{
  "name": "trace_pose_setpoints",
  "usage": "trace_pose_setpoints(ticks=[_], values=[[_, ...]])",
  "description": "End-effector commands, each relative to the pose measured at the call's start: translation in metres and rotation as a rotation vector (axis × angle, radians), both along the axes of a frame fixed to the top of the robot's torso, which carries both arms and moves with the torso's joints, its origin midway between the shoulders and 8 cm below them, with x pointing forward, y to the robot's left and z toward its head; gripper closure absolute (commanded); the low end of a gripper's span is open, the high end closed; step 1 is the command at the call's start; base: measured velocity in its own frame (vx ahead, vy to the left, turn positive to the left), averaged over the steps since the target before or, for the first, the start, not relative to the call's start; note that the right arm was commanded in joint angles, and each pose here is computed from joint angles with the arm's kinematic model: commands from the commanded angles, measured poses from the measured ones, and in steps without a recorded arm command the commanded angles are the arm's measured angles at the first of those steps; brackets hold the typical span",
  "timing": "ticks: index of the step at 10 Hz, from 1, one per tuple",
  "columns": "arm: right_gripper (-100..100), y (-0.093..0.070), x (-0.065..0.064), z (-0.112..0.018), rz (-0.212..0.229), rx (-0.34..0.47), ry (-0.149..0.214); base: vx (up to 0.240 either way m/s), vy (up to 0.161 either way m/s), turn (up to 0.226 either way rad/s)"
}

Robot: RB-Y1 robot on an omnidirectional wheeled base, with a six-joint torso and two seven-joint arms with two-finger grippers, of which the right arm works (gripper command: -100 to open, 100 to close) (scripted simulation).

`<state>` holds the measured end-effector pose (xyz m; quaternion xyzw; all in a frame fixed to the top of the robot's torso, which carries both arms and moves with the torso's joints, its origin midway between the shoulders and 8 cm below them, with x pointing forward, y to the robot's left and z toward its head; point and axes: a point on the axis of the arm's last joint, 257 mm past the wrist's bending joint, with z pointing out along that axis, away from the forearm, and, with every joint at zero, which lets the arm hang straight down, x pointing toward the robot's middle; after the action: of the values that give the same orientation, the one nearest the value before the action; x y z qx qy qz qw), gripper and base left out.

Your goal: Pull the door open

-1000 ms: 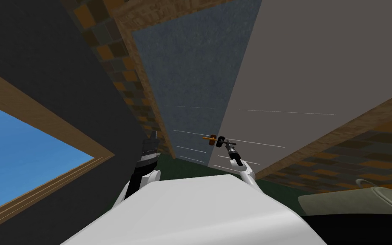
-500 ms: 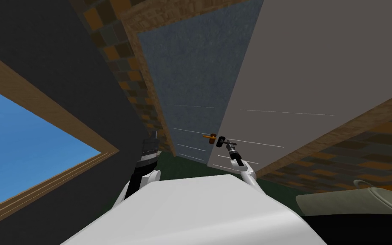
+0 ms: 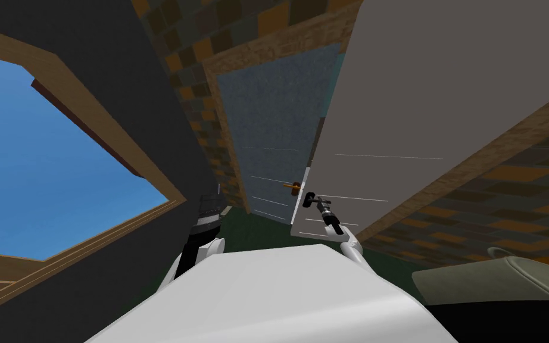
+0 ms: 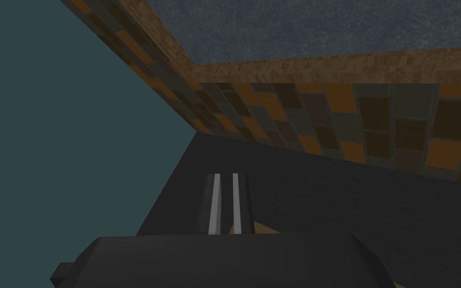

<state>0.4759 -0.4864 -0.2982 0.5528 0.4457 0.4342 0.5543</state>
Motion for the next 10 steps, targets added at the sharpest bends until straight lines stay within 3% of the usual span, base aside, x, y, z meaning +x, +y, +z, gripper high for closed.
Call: trace_pose_setpoints(ticks=[1,4,5,10], values=[[100,0.004,0.002,0.003,0.021,0.0,-0.004,-0.231,-0.055,0.133],[100,0.026,0.009,0.005,0.082,0.011,-0.01,-0.211,-0.071,0.162],[100,0.017,0.007,0.006,0.063,0.005,-0.009,-0.092,-0.03,0.028],[100,0.033,-0.008,0.006,0.149,0.006,-0.012,-0.191,-0.07,0.112]])
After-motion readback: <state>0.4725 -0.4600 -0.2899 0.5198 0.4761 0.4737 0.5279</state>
